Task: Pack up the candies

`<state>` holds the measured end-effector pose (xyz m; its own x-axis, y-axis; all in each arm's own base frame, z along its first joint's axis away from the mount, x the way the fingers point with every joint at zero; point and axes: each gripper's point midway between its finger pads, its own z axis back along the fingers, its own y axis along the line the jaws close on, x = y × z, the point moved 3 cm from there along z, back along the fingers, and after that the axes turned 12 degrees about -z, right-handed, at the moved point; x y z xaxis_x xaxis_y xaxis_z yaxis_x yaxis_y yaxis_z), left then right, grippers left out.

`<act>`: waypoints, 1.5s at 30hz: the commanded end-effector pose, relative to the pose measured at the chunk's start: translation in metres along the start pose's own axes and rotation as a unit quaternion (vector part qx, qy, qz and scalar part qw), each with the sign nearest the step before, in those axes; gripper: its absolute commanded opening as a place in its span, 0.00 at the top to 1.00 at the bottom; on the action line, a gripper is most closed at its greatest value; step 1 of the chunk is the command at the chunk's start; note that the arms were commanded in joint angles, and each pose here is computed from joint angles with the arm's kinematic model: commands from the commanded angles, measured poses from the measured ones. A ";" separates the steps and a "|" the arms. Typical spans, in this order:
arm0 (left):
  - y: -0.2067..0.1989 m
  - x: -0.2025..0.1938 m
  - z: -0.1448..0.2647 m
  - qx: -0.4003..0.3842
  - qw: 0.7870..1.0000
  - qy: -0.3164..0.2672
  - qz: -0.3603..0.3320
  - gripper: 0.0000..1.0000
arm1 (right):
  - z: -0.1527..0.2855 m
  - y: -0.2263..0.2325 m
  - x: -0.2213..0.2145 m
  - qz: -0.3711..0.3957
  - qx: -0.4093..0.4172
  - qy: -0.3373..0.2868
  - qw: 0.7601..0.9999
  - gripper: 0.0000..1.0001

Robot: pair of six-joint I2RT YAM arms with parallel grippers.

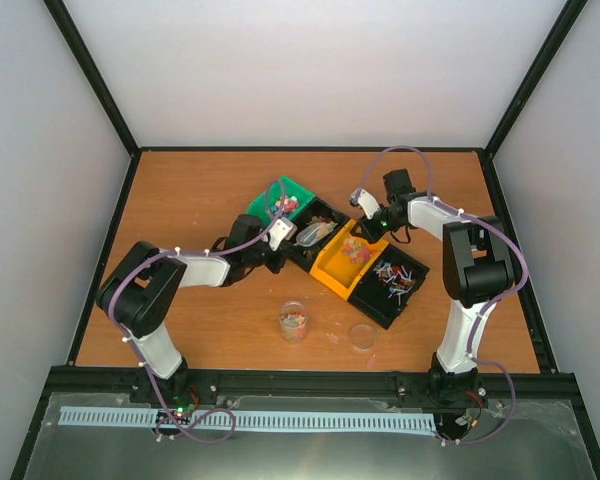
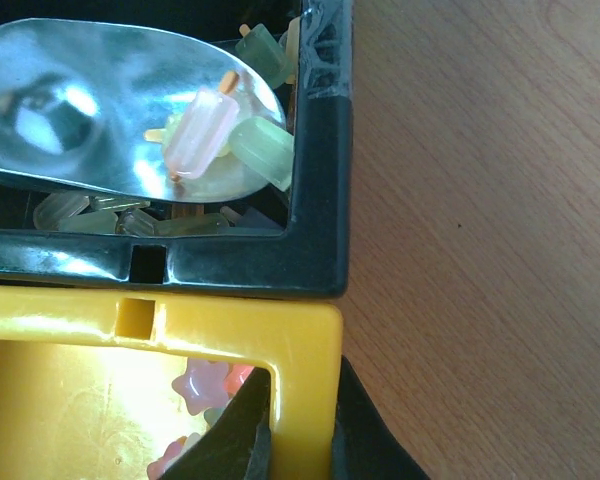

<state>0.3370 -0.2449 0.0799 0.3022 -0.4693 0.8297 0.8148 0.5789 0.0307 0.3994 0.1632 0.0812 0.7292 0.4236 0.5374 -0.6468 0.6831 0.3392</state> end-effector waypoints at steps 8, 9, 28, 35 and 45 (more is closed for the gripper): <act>-0.001 -0.011 0.019 -0.013 1.000 -0.013 -0.007 0.99 | 0.014 -0.023 0.001 -0.022 -0.026 -0.005 0.999 0.86; -0.002 -0.006 0.022 -0.024 0.999 -0.023 -0.007 0.99 | 0.014 -0.023 0.001 -0.021 -0.026 -0.004 0.999 0.82; -0.014 0.049 0.077 -0.035 0.986 -0.096 -0.132 0.99 | 0.042 -0.013 0.016 0.009 -0.040 -0.031 0.999 0.15; -0.020 0.050 0.131 -0.074 0.983 -0.078 -0.152 0.99 | 0.062 -0.008 0.033 0.030 -0.051 -0.051 0.997 0.00; -0.036 0.034 0.221 -0.125 0.978 -0.043 -0.159 0.99 | 0.087 0.006 0.057 0.042 -0.044 -0.085 0.995 0.00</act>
<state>0.2511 -0.1434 0.2168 0.0123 -0.5200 0.8541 0.9157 0.3490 0.1993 0.4177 0.1399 0.1523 0.6538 0.3995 0.6426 -0.6629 0.7119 0.2319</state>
